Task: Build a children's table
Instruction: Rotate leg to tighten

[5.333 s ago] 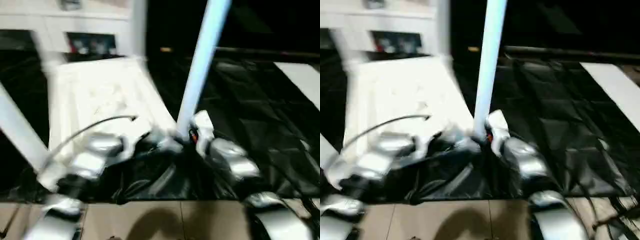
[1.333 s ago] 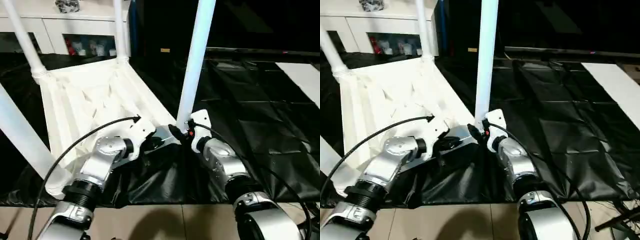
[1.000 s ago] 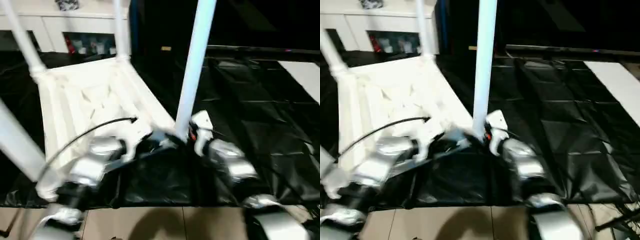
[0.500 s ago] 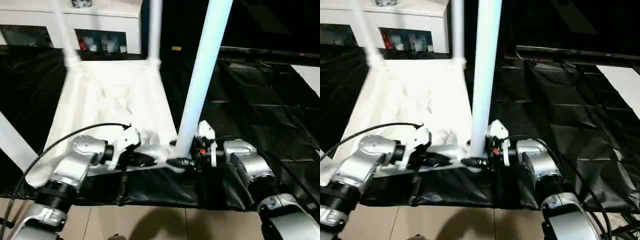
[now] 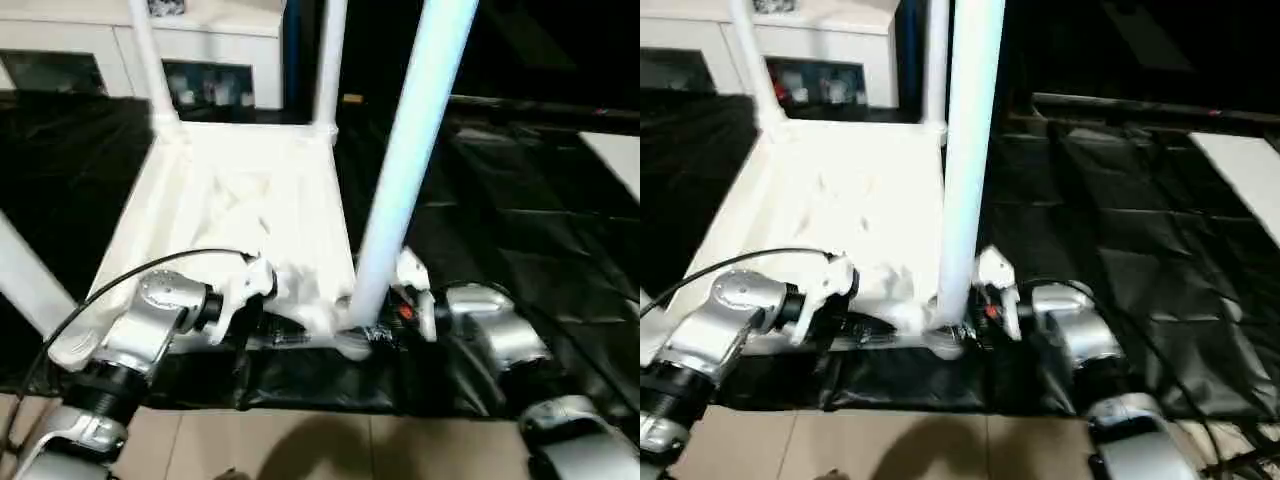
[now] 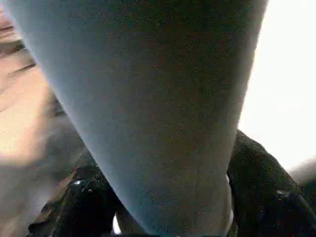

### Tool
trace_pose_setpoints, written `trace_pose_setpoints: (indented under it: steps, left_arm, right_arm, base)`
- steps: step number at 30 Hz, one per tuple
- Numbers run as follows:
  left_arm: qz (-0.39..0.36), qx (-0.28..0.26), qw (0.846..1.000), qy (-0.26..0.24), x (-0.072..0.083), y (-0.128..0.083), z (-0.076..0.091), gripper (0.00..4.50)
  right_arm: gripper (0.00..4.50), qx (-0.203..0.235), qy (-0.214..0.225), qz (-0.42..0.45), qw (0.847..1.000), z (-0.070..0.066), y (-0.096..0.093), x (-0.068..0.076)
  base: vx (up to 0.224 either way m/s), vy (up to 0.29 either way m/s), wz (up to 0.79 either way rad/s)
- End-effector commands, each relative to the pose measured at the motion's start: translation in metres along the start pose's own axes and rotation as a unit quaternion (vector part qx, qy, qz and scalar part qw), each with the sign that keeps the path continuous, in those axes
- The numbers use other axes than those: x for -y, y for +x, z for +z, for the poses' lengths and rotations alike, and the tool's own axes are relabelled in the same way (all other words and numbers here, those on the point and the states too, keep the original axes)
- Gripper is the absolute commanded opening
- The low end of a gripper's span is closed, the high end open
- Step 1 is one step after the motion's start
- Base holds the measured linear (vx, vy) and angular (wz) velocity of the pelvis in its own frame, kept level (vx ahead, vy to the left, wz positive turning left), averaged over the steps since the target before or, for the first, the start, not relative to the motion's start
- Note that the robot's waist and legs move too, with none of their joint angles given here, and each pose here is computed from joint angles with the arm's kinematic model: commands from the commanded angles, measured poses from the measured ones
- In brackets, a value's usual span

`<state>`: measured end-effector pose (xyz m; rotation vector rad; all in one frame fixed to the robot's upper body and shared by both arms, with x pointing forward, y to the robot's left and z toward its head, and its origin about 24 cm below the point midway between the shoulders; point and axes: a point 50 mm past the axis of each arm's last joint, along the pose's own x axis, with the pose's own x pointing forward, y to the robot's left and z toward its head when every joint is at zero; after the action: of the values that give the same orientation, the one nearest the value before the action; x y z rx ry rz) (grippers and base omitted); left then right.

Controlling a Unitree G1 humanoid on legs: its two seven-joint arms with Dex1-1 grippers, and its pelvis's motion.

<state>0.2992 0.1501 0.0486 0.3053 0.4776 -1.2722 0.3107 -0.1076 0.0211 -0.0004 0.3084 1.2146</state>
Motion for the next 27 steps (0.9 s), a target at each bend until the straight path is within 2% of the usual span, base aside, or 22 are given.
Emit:
trace_pose_setpoints:
  steps: [1, 8, 11, 12, 14, 16, 17, 19, 27]
  left_arm:
    - [0.051, 0.052, 0.997, 0.012, -0.004, 0.022, 0.028, 0.00]
    - [0.138, 0.066, 0.988, -0.005, -0.007, 0.037, 0.037, 0.00]
    - [0.144, 0.069, 0.987, -0.005, 0.006, 0.052, 0.040, 0.00]
    - [0.140, 0.070, 0.988, -0.005, 0.008, 0.053, 0.041, 0.00]
    - [0.135, 0.069, 0.988, -0.005, 0.010, 0.055, 0.041, 0.00]
    - [0.121, 0.068, 0.990, 0.000, 0.011, 0.055, 0.040, 0.00]
    - [0.111, 0.067, 0.992, 0.005, 0.011, 0.053, 0.039, 0.00]
    - [0.093, 0.065, 0.993, 0.011, 0.011, 0.051, 0.037, 0.00]
    - [0.030, 0.053, 0.998, 0.030, 0.011, 0.039, 0.035, 0.00]
  right_arm:
    - [2.57, -0.007, 0.009, -0.027, 1.000, -0.005, 0.034, -0.013]
    - [2.57, 0.010, 0.058, -0.146, 0.988, -0.005, 0.059, -0.013]
    - [2.57, 0.022, 0.063, -0.179, 0.982, -0.001, 0.075, -0.019]
    - [2.92, 0.025, 0.062, -0.177, 0.982, -0.001, 0.076, -0.020]
    - [3.27, 0.033, 0.059, -0.178, 0.982, 0.001, 0.076, -0.019]
    - [3.27, 0.037, 0.060, -0.167, 0.983, 0.003, 0.073, -0.018]
    - [3.61, 0.034, 0.049, -0.158, 0.986, 0.004, 0.070, -0.017]
    - [3.76, 0.028, 0.028, -0.138, 0.990, 0.005, 0.062, -0.013]
    - [3.76, 0.025, -0.014, -0.037, 0.999, 0.006, 0.038, -0.012]
  base:
    - [0.000, 0.000, 0.00]
    - [0.000, 0.000, 0.00]
    - [0.000, 0.000, 0.00]
    - [0.000, 0.000, 0.00]
    - [0.000, 0.000, 0.00]
    - [0.000, 0.000, 0.00]
    - [0.000, 0.000, 0.00]
    - [0.000, 0.000, 0.00]
    - [0.000, 0.000, 0.00]
